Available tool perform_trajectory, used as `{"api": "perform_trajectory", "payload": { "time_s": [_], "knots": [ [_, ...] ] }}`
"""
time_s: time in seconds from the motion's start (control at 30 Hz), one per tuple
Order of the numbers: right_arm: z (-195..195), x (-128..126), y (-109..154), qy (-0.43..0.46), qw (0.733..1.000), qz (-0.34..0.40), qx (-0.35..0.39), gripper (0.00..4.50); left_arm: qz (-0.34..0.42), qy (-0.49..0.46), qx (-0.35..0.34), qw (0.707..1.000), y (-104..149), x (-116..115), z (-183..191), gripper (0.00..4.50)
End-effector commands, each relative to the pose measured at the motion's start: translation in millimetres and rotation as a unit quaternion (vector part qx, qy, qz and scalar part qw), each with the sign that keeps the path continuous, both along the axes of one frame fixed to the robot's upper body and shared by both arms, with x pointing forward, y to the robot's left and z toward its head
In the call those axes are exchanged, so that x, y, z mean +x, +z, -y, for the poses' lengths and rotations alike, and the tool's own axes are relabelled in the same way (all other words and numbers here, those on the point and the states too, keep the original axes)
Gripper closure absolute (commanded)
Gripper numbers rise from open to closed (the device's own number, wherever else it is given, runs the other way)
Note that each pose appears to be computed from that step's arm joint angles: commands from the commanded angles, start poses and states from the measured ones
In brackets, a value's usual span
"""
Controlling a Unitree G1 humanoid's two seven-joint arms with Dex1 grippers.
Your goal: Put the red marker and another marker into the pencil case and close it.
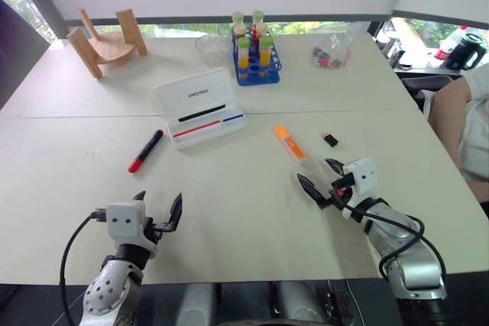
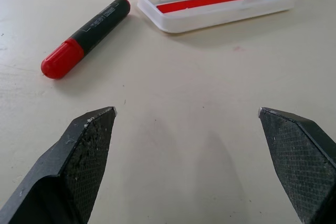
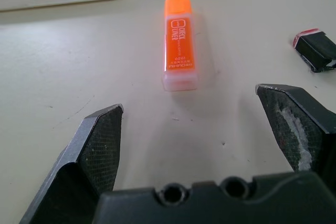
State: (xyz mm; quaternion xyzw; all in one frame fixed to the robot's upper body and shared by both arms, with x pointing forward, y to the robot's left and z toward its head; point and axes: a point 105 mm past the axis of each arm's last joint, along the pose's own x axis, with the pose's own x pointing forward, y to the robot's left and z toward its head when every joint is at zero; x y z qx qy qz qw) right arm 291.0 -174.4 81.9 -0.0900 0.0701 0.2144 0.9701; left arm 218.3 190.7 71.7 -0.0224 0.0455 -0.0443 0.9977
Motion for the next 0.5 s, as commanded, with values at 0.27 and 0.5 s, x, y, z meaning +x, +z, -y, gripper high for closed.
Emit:
{"api": "perform_trajectory", "payload": {
  "time_s": [0.27,0.5],
  "knots": [
    [-0.7,-1.3,14.5,-0.003,1.0,0.025,0.005,0.03,0.033,-0.037,-0.003,0.999,20.1,-1.8,6.9,0.0],
    [1.7,5.6,22.8,0.003,0.999,0.04,-0.006,0.03,0.033,-0.027,-0.006,0.999,18.3,1.9,2.6,0.0]
  ]
}}
